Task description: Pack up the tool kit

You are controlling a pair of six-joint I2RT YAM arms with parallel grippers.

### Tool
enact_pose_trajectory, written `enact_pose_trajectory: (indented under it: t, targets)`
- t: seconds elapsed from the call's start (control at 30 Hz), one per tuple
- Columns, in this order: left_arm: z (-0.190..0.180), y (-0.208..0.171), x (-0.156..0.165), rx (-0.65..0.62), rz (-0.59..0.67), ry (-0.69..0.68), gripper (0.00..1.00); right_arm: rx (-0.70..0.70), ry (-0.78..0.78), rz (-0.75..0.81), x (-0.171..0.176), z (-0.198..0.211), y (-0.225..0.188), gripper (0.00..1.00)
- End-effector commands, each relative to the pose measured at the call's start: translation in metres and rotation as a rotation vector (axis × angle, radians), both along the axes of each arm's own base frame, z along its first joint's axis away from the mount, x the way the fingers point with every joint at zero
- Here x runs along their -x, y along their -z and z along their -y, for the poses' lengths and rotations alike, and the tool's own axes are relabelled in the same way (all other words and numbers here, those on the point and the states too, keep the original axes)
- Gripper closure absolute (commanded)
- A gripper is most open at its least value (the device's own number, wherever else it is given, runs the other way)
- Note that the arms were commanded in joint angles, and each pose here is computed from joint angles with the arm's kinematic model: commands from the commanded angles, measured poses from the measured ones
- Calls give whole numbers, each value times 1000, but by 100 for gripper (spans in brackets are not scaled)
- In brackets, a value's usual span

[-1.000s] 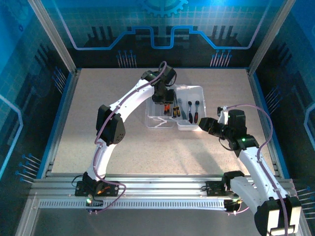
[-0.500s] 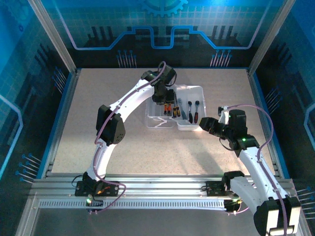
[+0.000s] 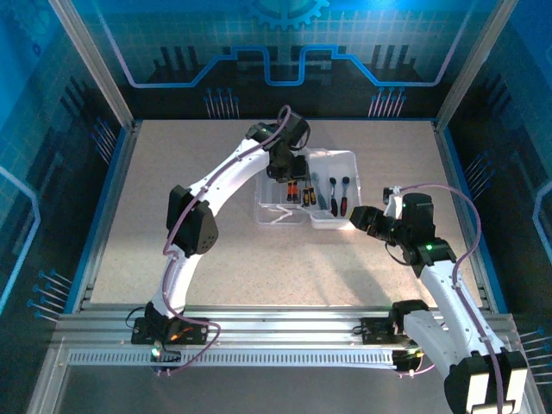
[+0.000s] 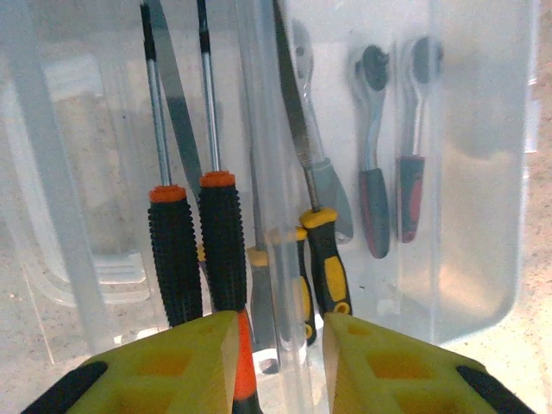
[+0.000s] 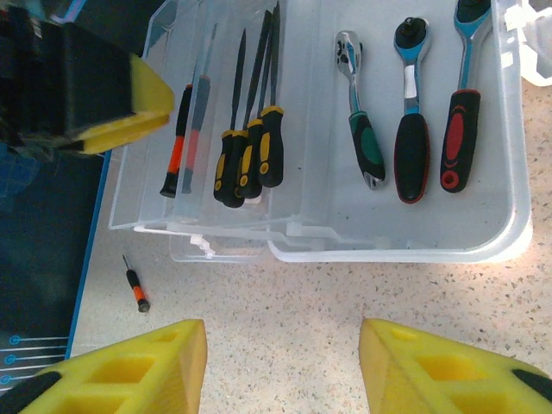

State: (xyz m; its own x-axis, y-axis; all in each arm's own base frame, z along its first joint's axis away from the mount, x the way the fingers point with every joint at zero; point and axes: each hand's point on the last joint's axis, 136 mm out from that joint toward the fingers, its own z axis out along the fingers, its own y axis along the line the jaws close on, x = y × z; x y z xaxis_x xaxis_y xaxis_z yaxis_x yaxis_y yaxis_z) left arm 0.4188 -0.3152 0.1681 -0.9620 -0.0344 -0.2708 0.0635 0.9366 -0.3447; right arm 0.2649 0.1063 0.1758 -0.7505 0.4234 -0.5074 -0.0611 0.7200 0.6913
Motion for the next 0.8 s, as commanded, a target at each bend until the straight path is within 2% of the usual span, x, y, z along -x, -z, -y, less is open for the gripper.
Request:
enact_pose_trajectory:
  t: [0.0, 0.17, 0.37, 0.57, 0.63, 0.67, 0.7, 0.73, 0.77]
  targets:
    - [-10, -66, 8, 34, 137, 17, 67, -31, -5, 13, -1, -2, -11, 49]
    - [-47, -69, 17, -19, 163, -52, 66, -57, -18, 14, -3, -9, -12, 50]
    - [-130, -54, 45, -14, 139, -288, 60, -39, -59, 20, -3, -25, -6, 50]
    - [-223, -32, 84, -57, 130, -559, 42, -24, -142, 30, -6, -53, -3, 48]
    - [-250, -10, 101, -56, 84, -655, 29, -15, -171, 45, -7, -67, -6, 45]
    - [-259, -2, 107, -55, 69, -687, 20, -12, -184, 48, -7, -72, -6, 45]
    - [-270, 8, 114, -66, 49, -731, 5, -10, -200, 46, -7, -78, -6, 45]
    - [-278, 19, 120, -67, 17, -766, 1, -5, -214, 43, -8, -83, -5, 45]
    - [-282, 28, 124, -61, -8, -782, 1, -1, -223, 39, -8, -86, -4, 45]
